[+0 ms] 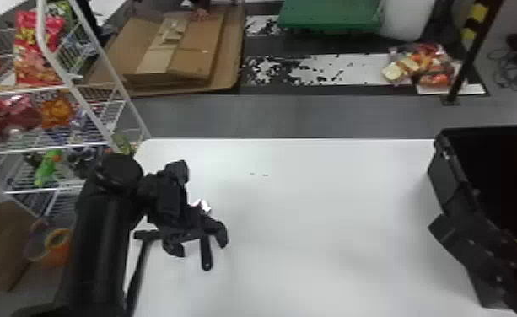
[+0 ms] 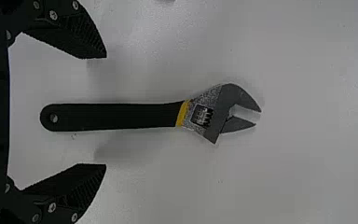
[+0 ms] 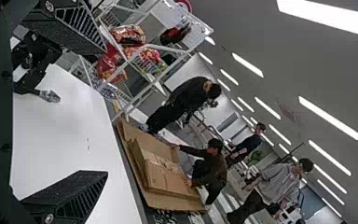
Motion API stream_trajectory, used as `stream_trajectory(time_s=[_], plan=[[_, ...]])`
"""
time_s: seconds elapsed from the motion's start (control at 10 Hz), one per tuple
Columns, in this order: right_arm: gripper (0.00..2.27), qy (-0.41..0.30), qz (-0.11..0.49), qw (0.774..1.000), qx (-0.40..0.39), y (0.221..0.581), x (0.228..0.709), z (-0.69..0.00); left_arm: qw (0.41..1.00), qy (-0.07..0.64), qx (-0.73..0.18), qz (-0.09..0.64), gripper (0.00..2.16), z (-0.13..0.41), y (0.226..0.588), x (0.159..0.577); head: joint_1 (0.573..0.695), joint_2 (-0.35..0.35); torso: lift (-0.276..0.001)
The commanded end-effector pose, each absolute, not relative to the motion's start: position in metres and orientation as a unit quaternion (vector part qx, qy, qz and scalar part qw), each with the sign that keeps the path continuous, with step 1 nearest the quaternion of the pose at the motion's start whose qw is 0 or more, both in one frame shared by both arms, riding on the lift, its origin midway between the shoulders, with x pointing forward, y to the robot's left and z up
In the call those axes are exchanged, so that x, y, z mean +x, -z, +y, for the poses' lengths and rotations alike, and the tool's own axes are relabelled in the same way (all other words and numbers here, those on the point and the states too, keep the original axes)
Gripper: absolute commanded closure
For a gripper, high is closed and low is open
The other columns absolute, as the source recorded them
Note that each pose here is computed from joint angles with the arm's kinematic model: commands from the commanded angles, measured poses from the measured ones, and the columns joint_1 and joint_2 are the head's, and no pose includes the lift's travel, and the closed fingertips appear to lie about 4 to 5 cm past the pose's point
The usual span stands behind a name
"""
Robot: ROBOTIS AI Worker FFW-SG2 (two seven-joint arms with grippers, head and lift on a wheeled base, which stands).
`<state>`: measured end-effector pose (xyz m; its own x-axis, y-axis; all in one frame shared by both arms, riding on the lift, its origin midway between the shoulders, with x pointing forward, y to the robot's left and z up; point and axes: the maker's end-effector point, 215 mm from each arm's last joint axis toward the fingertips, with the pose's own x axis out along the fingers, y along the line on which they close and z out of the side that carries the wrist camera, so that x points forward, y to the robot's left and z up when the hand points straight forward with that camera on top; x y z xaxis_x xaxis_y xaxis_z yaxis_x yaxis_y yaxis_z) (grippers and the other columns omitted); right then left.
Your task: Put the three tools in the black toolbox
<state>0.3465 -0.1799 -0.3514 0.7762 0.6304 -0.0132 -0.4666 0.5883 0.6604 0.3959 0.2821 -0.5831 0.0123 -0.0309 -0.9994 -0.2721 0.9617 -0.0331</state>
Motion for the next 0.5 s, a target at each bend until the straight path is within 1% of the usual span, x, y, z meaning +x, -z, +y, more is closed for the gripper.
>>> stream_trajectory(time_s=[0.0,0.3,0.4], plan=[[0.08,-0.312,0.121,0.881,0.334,0.3495,0.3452,-0.181,0.702,-0.085,-0.109,0.699,0.21,0.2822,0.584,0.3944,0.695,0.158,-0.055],[0.08,-0.312,0.121,0.88,0.337,0.3492,0.3435,-0.1816,0.702,-0.082,-0.113,0.698,0.21,0.2801,0.5837,0.3951,0.695,0.156,-0.055],[0.08,-0.312,0.12,0.88,0.338,0.3485,0.3431,-0.1813,0.702,-0.081,-0.114,0.698,0.3,0.2803,0.5839,0.3948,0.695,0.154,-0.055]])
